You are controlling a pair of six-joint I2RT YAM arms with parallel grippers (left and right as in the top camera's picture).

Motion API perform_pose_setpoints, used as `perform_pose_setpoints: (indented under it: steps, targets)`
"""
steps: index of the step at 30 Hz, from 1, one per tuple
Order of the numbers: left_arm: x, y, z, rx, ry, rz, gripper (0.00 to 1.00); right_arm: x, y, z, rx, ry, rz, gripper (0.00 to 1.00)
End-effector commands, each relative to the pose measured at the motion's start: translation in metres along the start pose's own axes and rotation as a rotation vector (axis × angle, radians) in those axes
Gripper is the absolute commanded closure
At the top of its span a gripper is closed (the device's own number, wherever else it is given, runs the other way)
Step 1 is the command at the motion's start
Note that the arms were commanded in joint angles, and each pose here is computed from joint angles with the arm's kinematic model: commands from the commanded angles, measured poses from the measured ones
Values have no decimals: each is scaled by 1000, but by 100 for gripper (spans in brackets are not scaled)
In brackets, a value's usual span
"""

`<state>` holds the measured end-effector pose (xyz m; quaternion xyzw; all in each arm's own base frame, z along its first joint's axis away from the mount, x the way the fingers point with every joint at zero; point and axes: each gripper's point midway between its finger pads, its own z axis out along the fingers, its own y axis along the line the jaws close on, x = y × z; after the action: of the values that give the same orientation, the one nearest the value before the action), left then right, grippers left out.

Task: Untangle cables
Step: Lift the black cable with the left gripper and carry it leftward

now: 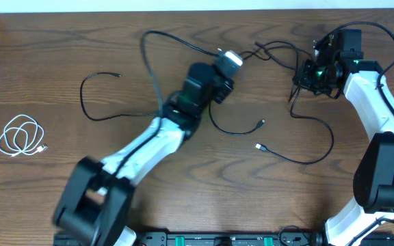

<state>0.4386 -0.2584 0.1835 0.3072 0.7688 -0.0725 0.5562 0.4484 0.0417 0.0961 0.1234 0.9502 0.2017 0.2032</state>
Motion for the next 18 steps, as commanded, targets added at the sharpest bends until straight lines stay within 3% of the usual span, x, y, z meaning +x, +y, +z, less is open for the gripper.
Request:
perform_pose_setpoints:
  steps: [1,6,11,18]
  targets:
    - [-28,38,-34,-78,-40,-54,92,-8,5,-6,0,-28,-25,99]
    - [-52,81,-79,-165,-86,-89,92,-8,5,-6,-1,-28,-25,99]
    - [-62,104,-107,-174,-134,-232,92,-9,5,-6,-1,-30,-25,99]
    - [-34,148,-120,-272,-63,-276,92,-8,5,-6,-1,-28,-25,99]
